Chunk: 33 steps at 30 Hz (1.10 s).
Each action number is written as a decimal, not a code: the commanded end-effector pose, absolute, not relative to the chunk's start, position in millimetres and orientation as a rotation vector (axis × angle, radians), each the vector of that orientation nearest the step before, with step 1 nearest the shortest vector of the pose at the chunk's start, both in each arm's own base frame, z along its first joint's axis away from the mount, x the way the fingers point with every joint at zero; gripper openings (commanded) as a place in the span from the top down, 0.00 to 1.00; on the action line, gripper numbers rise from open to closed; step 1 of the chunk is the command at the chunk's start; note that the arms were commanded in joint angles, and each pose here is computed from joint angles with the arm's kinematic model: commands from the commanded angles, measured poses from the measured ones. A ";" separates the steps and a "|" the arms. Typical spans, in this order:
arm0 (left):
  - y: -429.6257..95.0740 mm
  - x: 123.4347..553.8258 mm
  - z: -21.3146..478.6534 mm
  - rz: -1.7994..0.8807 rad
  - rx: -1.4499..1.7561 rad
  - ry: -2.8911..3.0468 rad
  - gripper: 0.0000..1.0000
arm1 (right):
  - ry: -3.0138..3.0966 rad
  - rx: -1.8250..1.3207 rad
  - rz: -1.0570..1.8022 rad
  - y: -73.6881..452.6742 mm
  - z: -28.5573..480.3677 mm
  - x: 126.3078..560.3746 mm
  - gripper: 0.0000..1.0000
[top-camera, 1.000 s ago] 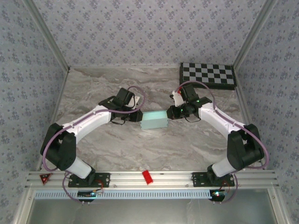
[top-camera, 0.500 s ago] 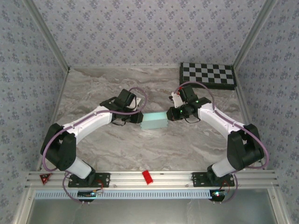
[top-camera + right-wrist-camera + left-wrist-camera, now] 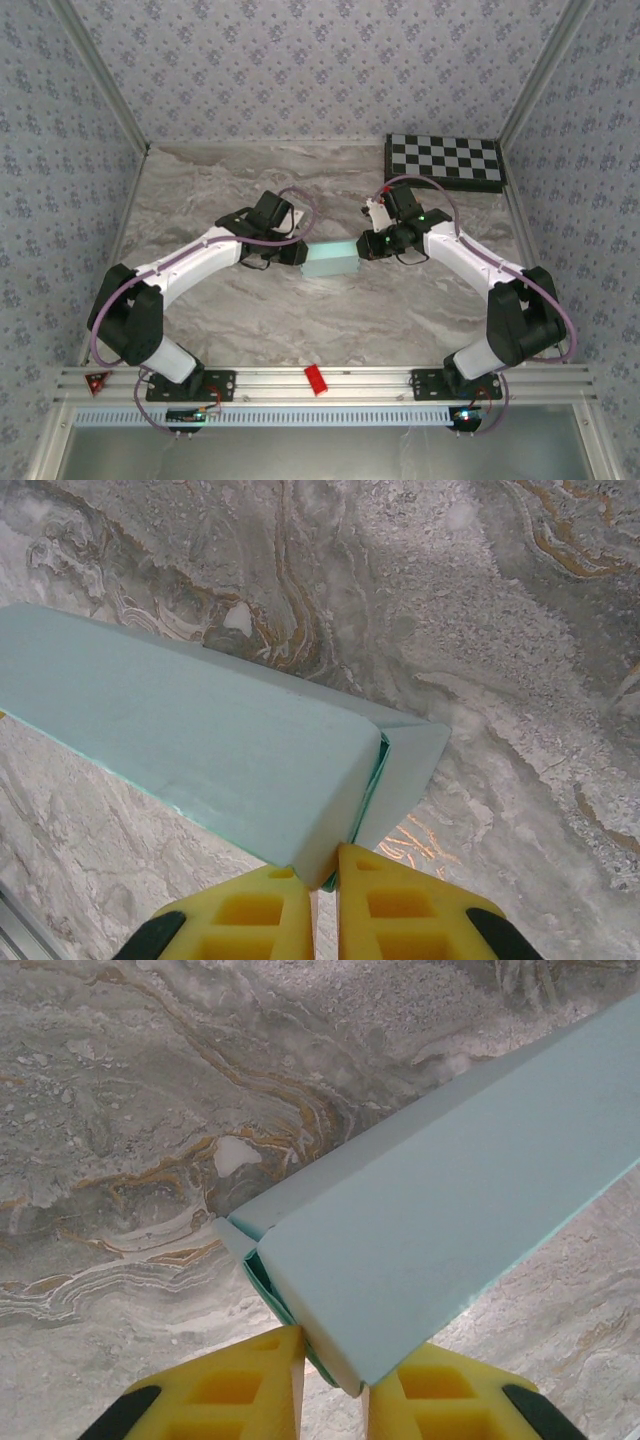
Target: Fold the paper box
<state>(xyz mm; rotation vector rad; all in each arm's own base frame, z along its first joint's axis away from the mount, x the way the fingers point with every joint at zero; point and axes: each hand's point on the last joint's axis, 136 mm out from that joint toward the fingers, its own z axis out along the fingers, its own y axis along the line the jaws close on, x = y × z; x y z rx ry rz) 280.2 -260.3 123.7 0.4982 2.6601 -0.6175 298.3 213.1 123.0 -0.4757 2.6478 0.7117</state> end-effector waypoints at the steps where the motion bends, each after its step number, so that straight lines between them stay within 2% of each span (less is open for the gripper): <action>1: -264.6 274.8 125.2 -0.618 0.549 2.686 0.77 | 2.701 -0.496 0.720 213.8 120.0 282.2 0.87; 14: -265.6 281.2 139.1 -0.599 0.560 2.655 0.68 | 2.667 -0.473 0.725 211.8 132.3 289.1 0.82; 23: -264.6 284.8 150.6 -0.579 0.574 2.629 0.65 | 2.632 -0.449 0.737 208.8 143.2 293.4 0.77; 33: -265.5 281.6 175.7 -0.637 0.579 2.545 0.60 | 2.555 -0.426 0.804 207.4 164.1 295.6 0.67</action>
